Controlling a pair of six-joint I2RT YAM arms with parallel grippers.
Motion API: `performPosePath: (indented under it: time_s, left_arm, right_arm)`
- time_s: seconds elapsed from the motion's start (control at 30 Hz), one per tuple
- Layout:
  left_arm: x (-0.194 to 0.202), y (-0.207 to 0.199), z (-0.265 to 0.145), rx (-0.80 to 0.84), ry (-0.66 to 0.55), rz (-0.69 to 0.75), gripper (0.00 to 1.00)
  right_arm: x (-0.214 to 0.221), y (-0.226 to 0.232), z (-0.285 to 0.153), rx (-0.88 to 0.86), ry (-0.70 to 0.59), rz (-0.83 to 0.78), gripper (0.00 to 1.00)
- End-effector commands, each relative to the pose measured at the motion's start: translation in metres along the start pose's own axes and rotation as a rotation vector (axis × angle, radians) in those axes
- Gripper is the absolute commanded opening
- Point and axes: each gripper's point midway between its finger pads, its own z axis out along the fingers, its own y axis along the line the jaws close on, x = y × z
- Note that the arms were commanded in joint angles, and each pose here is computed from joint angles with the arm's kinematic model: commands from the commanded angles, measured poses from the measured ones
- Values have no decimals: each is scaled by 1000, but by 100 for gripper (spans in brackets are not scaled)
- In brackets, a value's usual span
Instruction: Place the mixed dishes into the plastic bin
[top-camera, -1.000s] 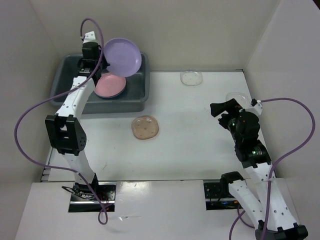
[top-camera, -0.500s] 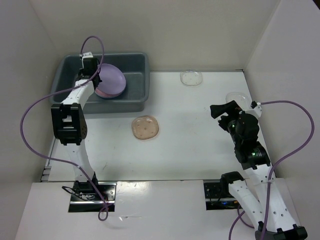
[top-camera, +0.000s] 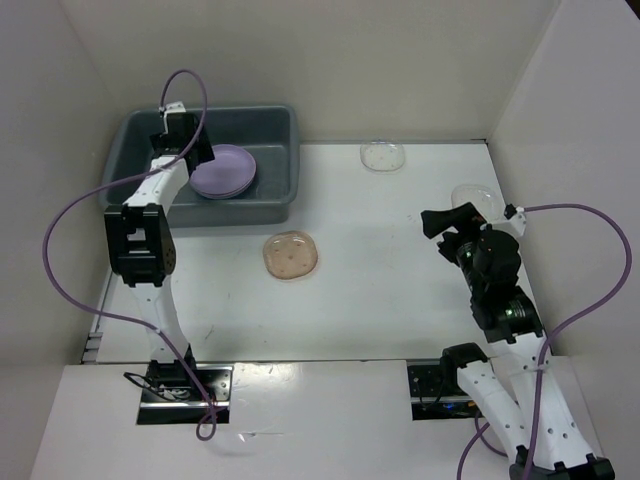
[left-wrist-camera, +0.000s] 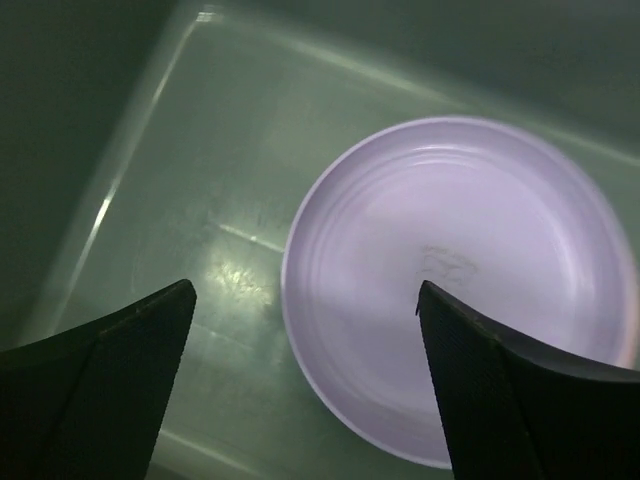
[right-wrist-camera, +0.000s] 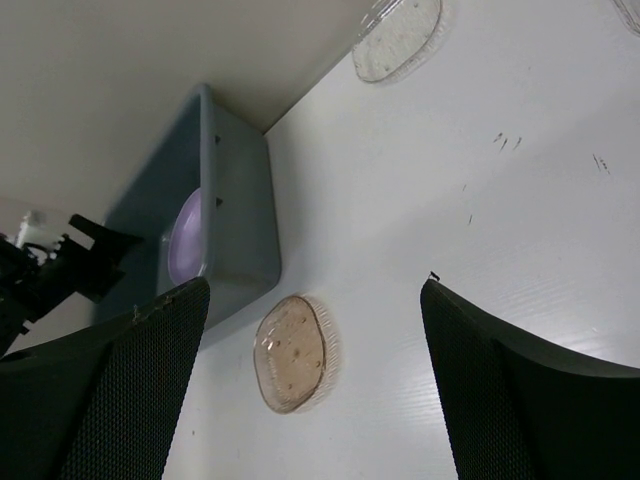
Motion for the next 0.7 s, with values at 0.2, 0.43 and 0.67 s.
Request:
performPosePath:
  time_s: [0.2,0.43,0.67]
  left_arm:
    - [-119,-69,-203,569,-244,-135,99]
    - [-8,-101,-302,717,-77,-173,68]
    - [133,-60,-309,576,230,-297,67]
  right_arm:
    - [9,-1,25,4,32,-40,91]
    - [-3,2,31,13,4,-106,91]
    - [-2,-2,31,26,4,-117,91]
